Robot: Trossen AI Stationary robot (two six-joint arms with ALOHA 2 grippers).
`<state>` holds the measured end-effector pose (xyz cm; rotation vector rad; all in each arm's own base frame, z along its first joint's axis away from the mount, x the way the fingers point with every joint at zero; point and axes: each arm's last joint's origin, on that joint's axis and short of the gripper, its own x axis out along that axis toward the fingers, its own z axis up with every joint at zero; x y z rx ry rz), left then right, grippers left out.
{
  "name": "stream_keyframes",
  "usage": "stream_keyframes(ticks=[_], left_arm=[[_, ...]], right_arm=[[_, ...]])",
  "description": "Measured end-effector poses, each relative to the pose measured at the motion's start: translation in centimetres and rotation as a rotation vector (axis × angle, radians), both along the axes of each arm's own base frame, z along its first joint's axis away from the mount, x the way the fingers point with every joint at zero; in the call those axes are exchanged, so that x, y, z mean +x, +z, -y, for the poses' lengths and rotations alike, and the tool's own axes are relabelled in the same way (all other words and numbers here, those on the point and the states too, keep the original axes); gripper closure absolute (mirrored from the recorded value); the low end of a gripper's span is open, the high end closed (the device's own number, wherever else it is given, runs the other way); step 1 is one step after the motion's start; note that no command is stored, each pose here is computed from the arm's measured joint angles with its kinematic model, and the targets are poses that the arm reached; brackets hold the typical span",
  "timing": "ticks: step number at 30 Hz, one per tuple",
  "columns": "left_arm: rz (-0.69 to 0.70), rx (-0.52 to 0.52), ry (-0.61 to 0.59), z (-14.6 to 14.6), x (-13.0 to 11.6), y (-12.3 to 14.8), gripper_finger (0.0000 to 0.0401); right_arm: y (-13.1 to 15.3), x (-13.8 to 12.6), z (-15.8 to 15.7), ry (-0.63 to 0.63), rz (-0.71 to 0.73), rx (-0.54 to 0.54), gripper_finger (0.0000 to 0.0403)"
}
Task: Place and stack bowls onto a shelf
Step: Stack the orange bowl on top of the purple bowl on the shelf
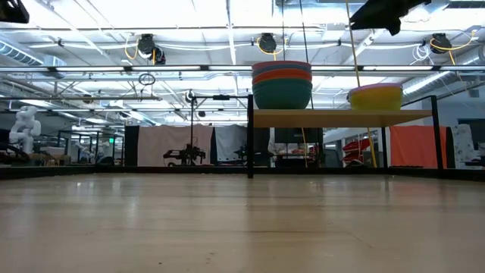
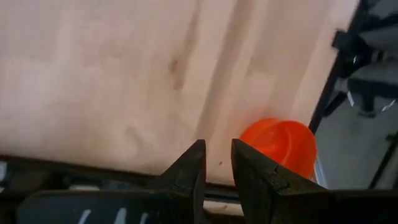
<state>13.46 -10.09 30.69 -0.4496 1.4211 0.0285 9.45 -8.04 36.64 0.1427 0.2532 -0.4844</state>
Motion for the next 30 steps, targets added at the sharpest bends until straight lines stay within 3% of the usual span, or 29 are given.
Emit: stream_keyframes(ticks=[6,13,18,30], left_arm=[[-0.056,0.054,-0.134,4.3,1.1,-2.4,0.0320],[-0.164,0.153,-0.221,7.6,1.0,-5.2,0.0320],[-0.174,0.118,-0.284,9.7,0.9,-6.4,0.0320],[-0.193,0.160,-0.345,11.9,0.3,-8.4,0.0320]], right_arm=[[0.2,-0.2,-0.6,0.094,0.013,-0.030,0.0280],[0.4,-0.6,-1.0,0.100,0.025,-0.054,0.0280],[0.5,-0.8,-1.1,0.103,0.026,-0.072,0.0280],[0.5,-0.9,-1.2,0.103,0.029,-0.074,0.0280]])
